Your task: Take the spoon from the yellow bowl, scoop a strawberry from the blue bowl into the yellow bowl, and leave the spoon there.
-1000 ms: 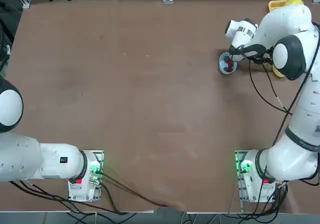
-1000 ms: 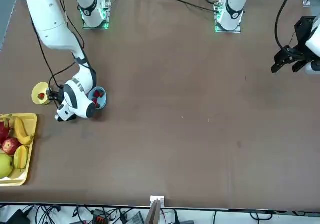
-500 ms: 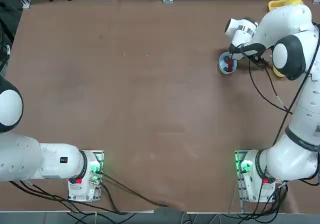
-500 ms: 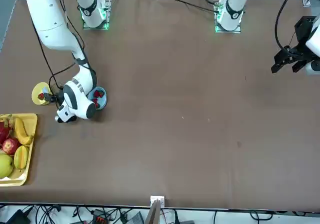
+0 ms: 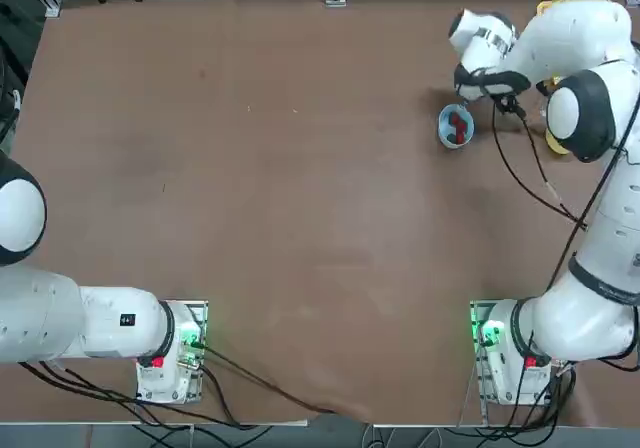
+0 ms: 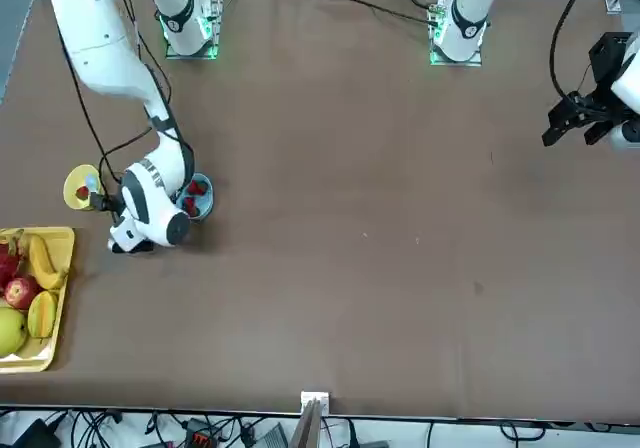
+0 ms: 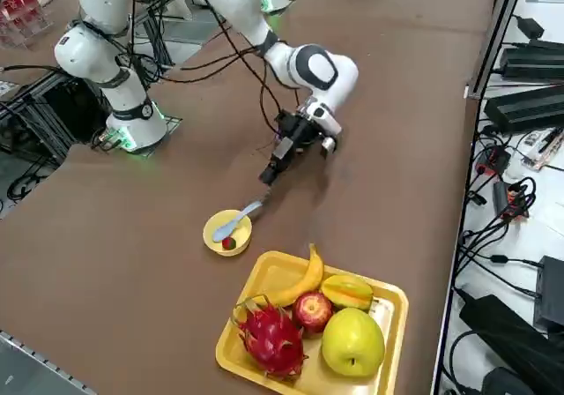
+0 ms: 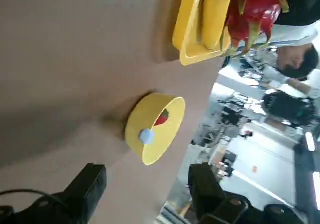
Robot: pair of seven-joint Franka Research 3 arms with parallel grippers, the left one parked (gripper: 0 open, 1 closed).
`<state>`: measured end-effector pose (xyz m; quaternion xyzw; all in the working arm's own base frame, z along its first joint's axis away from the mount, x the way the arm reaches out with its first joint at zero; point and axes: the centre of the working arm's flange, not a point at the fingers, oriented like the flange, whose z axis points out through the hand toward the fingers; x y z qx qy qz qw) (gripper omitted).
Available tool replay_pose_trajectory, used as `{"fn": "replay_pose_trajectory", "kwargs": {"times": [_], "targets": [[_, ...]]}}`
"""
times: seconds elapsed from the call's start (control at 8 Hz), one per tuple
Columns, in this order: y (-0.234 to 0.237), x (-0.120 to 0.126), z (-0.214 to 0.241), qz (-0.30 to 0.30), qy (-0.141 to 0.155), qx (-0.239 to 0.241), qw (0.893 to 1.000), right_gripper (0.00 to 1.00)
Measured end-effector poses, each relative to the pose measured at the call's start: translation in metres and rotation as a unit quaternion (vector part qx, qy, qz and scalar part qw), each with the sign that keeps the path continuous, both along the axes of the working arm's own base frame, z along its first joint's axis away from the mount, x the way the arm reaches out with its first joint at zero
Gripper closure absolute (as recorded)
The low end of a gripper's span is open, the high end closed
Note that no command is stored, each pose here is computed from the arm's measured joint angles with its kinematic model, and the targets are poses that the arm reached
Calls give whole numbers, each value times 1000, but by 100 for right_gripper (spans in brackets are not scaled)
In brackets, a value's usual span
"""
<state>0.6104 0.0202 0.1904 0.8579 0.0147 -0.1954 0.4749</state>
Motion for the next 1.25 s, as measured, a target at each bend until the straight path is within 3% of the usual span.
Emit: {"fn": "replay_pose_trajectory", "kwargs": {"times": [0.62,0.88,1.25], "targets": [[-1,25,136,-21,-24,152,988,0],[-25,25,201,-40,-49,238,969,0],[-42,12,281,-58,-95,330,937,0]]}}
